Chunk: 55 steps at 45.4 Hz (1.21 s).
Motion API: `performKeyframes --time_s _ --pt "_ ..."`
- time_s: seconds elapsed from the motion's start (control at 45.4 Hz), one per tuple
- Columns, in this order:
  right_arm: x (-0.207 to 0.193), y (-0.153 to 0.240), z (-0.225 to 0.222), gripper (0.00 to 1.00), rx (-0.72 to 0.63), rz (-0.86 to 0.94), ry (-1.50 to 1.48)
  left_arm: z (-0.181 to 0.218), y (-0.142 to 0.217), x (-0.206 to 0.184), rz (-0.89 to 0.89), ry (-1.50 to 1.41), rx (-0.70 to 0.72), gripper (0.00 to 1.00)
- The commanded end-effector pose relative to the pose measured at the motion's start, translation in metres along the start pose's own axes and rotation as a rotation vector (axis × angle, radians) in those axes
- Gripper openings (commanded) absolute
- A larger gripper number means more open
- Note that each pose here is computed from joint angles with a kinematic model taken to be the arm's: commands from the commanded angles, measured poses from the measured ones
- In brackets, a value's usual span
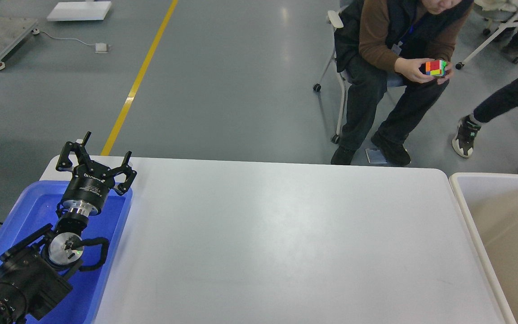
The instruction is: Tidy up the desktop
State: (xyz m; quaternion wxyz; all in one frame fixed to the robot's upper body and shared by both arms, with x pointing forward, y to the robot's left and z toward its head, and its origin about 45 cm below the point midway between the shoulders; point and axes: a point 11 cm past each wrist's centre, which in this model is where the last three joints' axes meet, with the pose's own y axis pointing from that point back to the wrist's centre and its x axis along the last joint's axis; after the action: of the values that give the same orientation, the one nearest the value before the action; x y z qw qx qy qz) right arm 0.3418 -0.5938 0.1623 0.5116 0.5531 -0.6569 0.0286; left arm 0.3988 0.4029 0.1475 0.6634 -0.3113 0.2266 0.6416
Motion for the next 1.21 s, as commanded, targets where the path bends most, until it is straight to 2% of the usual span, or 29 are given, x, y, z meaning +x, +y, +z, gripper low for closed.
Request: performKeyframes --time_s 0.0,0.242,0.55,0.682,0.726,0.748,0.814,0.88,0.946,1.188 --pt "-0.044 -0.011 0.014 0.00 -0.159 0.026 -0.310 0.000 0.000 0.000 0.001 0.000 0.000 1.00" --pt "-0.053 -0.011 0.020 0.00 -0.208 0.075 -0.468 0.000 0.000 0.000 0.001 0.000 0.000 1.00" --pt "-0.040 -0.008 0.031 0.00 -0.226 0.126 -0.515 0.001 0.000 0.001 0.003 -0.002 -0.001 1.00" --pt "-0.042 -0.006 0.040 0.36 -0.240 0.133 -0.540 0.000 0.000 0.000 0.004 -0.002 0.001 1.00" --pt "-0.042 -0.005 0.042 0.61 -0.243 0.137 -0.546 0.000 0.000 0.001 0.004 -0.004 0.000 1.00" --pt "-0.043 -0.005 0.043 0.66 -0.245 0.137 -0.550 0.000 0.000 0.000 0.004 -0.002 0.001 1.00" --pt "-0.044 -0.003 0.049 0.73 -0.255 0.143 -0.563 0.000 0.000 0.000 0.004 -0.002 0.001 1.00" --pt "-0.047 -0.003 0.052 0.91 -0.258 0.145 -0.575 0.000 0.000 0.000 0.004 -0.002 0.001 1.00" --pt "-0.047 -0.003 0.052 0.97 -0.256 0.147 -0.588 0.000 -0.001 0.000 0.002 -0.002 0.000 1.00" --pt "-0.046 -0.005 0.042 0.98 -0.234 0.141 -0.604 0.000 -0.001 0.000 0.002 -0.002 0.000 1.00"
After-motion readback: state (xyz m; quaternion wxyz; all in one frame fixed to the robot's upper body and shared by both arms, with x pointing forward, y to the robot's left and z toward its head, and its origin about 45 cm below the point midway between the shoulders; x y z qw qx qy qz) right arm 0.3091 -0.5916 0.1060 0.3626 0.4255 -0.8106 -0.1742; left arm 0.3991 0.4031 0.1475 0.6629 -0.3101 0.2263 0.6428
